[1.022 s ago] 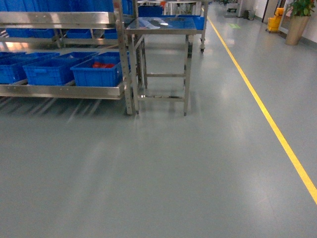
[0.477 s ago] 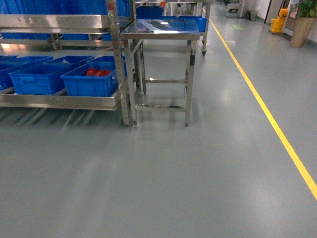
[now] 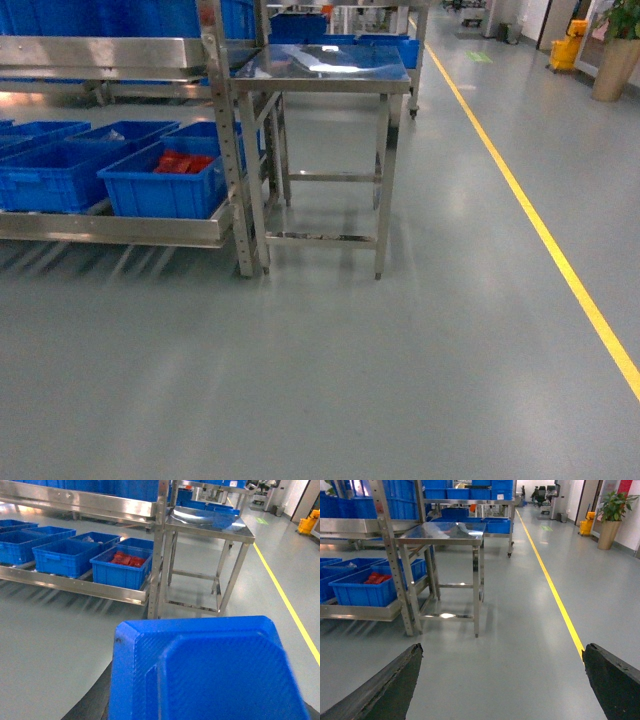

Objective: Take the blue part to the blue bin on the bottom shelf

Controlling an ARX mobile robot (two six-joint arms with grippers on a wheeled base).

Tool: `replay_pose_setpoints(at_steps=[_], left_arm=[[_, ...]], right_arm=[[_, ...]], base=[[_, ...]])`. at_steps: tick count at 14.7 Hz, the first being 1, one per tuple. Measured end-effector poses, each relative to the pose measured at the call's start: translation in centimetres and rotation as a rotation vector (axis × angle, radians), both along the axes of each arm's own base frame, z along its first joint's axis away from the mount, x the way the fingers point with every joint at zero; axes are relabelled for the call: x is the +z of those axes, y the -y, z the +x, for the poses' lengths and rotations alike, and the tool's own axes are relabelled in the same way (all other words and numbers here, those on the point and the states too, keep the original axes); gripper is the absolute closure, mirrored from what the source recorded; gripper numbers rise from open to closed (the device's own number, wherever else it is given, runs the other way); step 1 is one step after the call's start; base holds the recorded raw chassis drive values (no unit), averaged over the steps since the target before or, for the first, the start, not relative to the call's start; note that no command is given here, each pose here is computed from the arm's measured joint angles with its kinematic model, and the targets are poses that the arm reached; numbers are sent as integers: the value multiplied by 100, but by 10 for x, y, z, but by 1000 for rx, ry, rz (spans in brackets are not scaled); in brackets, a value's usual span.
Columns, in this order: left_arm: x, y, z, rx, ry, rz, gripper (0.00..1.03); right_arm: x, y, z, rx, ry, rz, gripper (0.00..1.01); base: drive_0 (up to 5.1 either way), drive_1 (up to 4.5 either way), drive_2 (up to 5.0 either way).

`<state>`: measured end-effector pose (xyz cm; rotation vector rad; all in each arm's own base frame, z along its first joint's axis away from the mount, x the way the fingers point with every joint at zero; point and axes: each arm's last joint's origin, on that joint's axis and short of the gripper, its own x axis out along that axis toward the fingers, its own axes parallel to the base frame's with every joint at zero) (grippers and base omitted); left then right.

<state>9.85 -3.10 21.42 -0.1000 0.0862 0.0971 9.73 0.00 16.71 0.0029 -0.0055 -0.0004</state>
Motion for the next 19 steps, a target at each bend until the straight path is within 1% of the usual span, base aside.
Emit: replay_pose_setpoints(at_steps=[19], left_arm=[[0,0,0,0,-2,1,60]], right_arm=[[0,0,0,0,-3,0,3]], base=[[4,430,-421]])
